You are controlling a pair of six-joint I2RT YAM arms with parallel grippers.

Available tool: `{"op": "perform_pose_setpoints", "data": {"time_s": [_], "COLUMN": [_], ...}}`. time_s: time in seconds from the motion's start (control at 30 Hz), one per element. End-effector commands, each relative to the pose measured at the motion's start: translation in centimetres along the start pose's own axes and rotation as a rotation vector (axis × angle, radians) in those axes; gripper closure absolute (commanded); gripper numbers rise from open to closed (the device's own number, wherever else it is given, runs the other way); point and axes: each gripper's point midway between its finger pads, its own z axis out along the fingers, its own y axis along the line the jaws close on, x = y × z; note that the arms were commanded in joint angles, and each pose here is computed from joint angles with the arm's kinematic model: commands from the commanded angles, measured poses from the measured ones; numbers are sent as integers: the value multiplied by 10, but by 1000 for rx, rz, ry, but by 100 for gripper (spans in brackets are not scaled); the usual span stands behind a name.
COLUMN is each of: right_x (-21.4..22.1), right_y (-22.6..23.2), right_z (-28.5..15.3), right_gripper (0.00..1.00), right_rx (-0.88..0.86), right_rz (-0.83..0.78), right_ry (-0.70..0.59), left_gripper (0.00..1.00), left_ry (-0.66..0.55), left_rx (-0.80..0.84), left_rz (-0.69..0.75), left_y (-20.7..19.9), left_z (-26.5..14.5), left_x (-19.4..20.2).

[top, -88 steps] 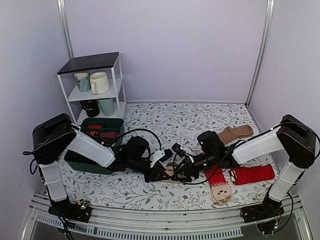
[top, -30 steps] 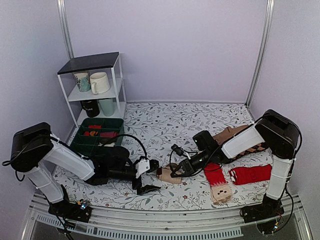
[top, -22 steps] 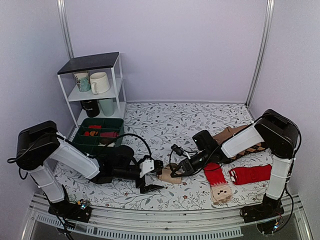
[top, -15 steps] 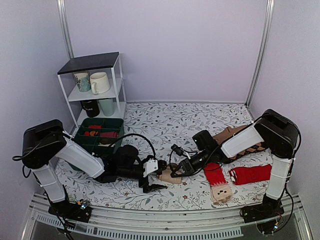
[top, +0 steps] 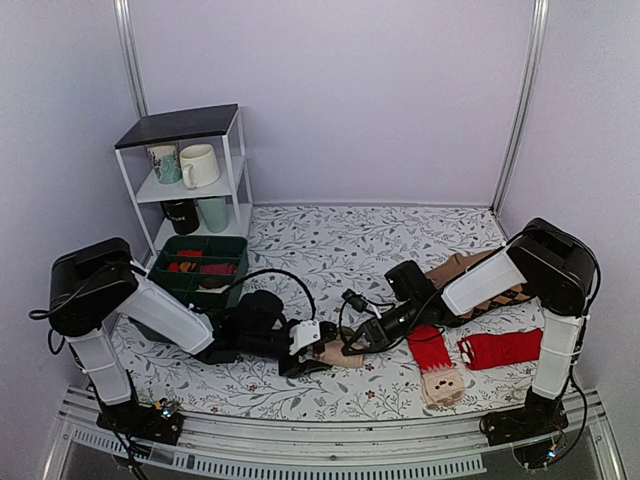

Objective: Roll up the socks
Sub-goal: Roll a pair of socks at the center of the board.

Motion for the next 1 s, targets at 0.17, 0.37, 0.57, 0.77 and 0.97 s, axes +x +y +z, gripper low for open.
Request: {"op": "perform_pose_setpoints", "data": {"time_s": [0.17,0.37,0.57,0.77,0.97], "right_x": [86,80,42,-23,-27], "right_y": [-60,-59,-46,-7,34], "right_z": [4,3,-9,-42,-76], "right_gripper": [87,87,73,57,51], "right_rx": [220,231,267,297,293], "right_rz": [255,248,137,-128,-453], "right_ry": [204,199,105,-136,-361], "left_gripper": [65,100,100,100,100], "left_ry": [23,88,215,309,381], "left_rx": [84,124,169,201,211], "left_rz": [-7,-58,-213,-367,-467], "left_y": [-16,-20,-26,-38,-42], "left_z": [9,17,18,11,5], "left_x": [1,12,34,62,88]}}
